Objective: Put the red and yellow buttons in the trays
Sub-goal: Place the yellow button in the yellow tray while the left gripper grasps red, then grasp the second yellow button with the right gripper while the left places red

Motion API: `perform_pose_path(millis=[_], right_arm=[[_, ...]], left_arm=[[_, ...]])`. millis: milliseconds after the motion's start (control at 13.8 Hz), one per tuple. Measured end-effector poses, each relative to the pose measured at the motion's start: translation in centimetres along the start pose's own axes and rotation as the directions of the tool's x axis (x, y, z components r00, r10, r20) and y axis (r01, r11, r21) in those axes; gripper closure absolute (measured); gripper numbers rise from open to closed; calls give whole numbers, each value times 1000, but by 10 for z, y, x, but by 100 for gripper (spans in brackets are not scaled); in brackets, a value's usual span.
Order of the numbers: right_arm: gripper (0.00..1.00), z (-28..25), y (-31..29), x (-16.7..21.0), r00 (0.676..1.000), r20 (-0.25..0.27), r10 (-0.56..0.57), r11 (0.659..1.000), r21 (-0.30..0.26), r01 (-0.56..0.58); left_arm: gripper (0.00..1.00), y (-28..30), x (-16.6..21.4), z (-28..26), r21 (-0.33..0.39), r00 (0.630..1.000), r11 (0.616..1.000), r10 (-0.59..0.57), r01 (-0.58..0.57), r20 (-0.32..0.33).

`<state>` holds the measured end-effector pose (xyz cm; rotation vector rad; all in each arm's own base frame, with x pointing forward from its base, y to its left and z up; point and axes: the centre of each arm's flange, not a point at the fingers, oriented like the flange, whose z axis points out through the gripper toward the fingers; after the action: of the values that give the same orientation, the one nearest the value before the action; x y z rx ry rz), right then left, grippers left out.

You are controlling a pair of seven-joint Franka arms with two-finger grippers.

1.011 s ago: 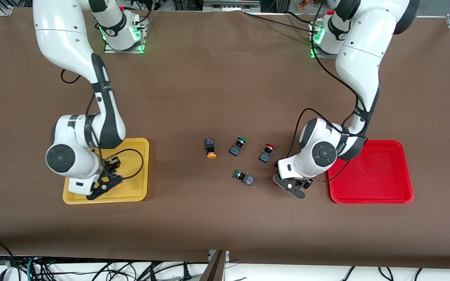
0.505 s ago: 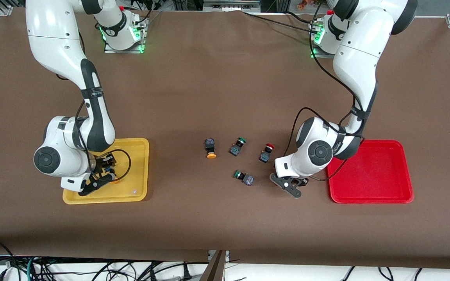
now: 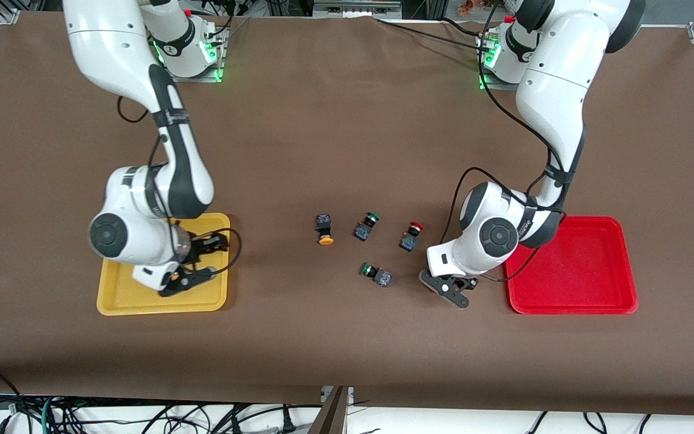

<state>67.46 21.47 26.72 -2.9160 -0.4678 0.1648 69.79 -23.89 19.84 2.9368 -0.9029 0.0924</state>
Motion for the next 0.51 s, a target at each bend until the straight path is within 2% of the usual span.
perform_pose_path(millis=[72,217,505], right_arm=[[21,8,-27,0,999,6,41,999,18,-41],[19,23,-78,0,992,6,125,992,15,-125],[19,51,-173,-7,960,-50,275,961,5,-276]], left_arm=[[56,-18,-3,-7,5,1000,1000,-24,24,-6],[56,-63,-17,-27,4,996,996,-86,86,10],[56,-154,-63,-84,-3,980,982,-189,189,56]])
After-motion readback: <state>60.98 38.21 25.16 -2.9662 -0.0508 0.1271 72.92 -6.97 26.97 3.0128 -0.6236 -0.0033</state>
